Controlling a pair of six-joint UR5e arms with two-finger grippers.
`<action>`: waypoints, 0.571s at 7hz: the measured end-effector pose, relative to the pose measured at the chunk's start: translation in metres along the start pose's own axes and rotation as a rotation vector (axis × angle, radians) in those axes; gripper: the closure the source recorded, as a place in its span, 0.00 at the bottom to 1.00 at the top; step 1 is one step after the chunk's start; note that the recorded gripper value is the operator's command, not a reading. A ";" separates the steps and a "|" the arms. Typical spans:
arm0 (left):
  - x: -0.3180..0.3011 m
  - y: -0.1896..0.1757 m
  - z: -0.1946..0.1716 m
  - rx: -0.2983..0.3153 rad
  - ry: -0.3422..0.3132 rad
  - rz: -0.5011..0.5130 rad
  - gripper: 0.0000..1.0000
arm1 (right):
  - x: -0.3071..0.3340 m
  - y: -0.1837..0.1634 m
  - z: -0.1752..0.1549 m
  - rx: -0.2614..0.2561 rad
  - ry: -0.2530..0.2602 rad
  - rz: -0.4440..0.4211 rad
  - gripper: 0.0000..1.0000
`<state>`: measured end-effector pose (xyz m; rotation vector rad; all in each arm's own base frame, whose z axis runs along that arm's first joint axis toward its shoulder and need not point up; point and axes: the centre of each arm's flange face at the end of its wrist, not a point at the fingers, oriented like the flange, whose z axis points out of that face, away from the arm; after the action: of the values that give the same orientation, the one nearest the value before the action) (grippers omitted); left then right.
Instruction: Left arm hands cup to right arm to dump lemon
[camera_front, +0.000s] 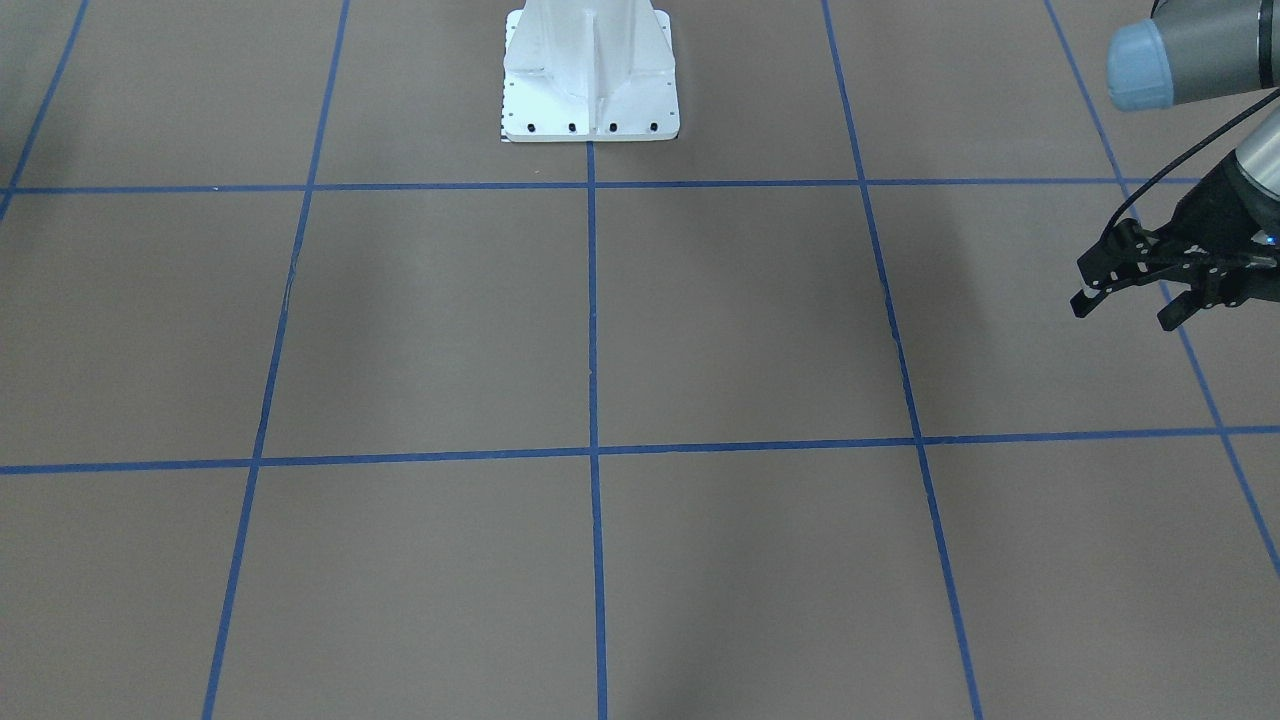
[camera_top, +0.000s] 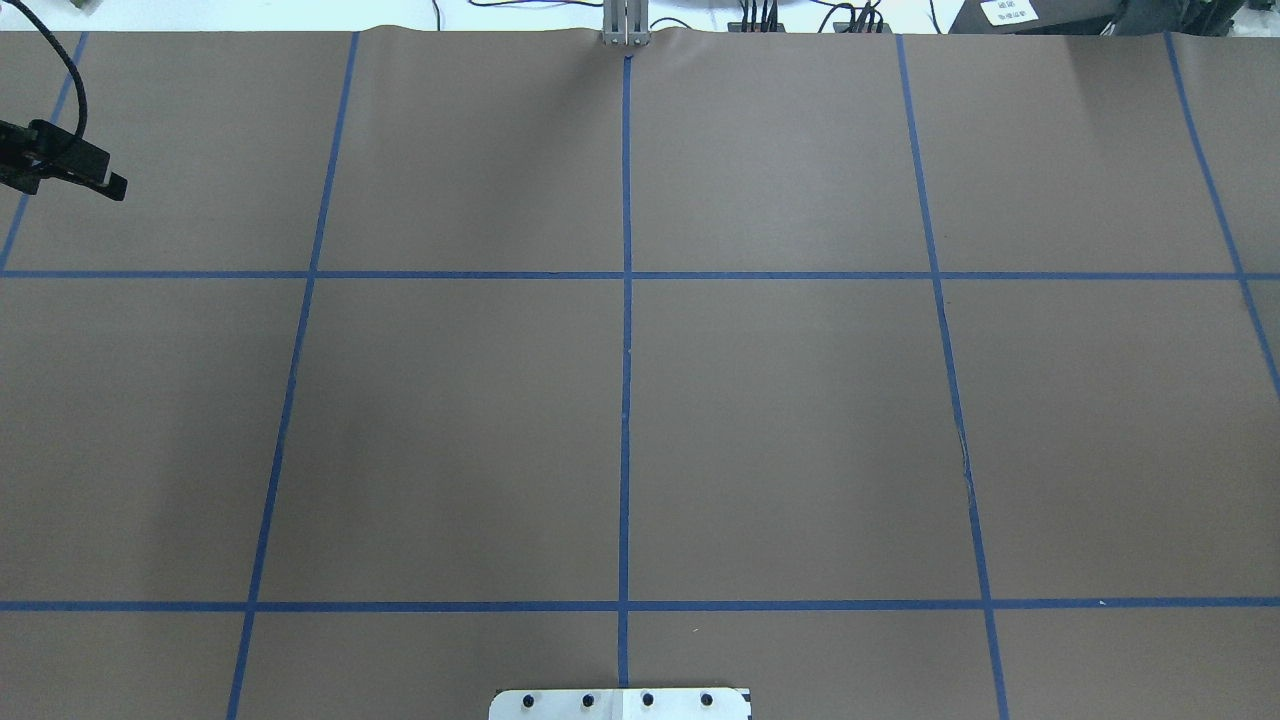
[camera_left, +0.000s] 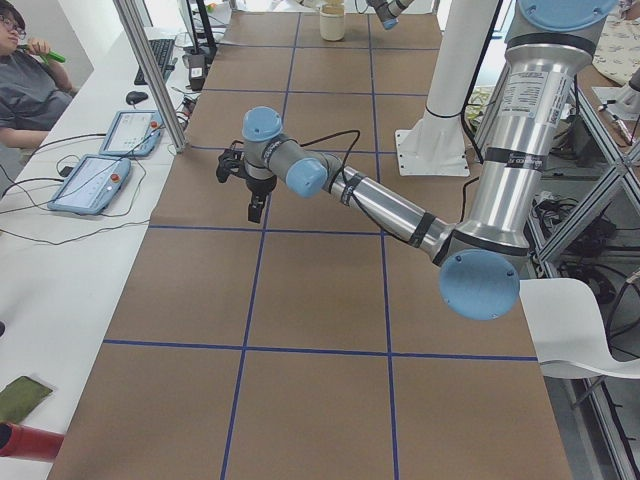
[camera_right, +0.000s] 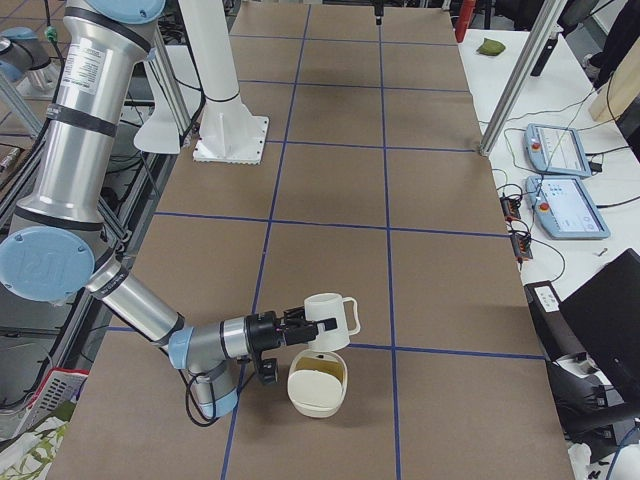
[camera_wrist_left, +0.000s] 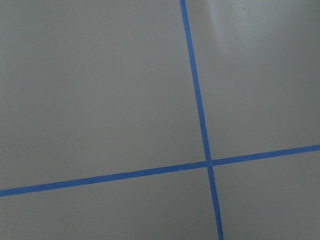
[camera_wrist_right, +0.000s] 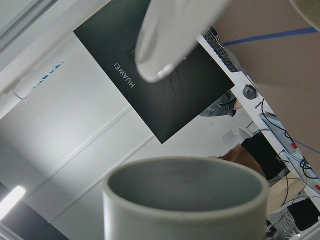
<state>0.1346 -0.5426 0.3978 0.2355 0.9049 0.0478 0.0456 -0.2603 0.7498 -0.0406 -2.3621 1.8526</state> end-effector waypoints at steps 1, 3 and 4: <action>0.000 0.000 0.000 0.000 0.000 0.000 0.00 | -0.001 0.001 -0.002 -0.009 -0.004 0.023 1.00; 0.000 0.000 0.000 0.000 0.000 0.000 0.00 | 0.000 0.001 -0.003 -0.015 0.015 -0.016 1.00; 0.000 0.000 0.000 -0.001 0.000 0.000 0.00 | 0.003 0.003 -0.002 -0.028 0.044 -0.118 1.00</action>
<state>0.1348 -0.5425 0.3980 0.2348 0.9048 0.0481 0.0425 -0.2572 0.7473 0.0530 -2.3080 1.7478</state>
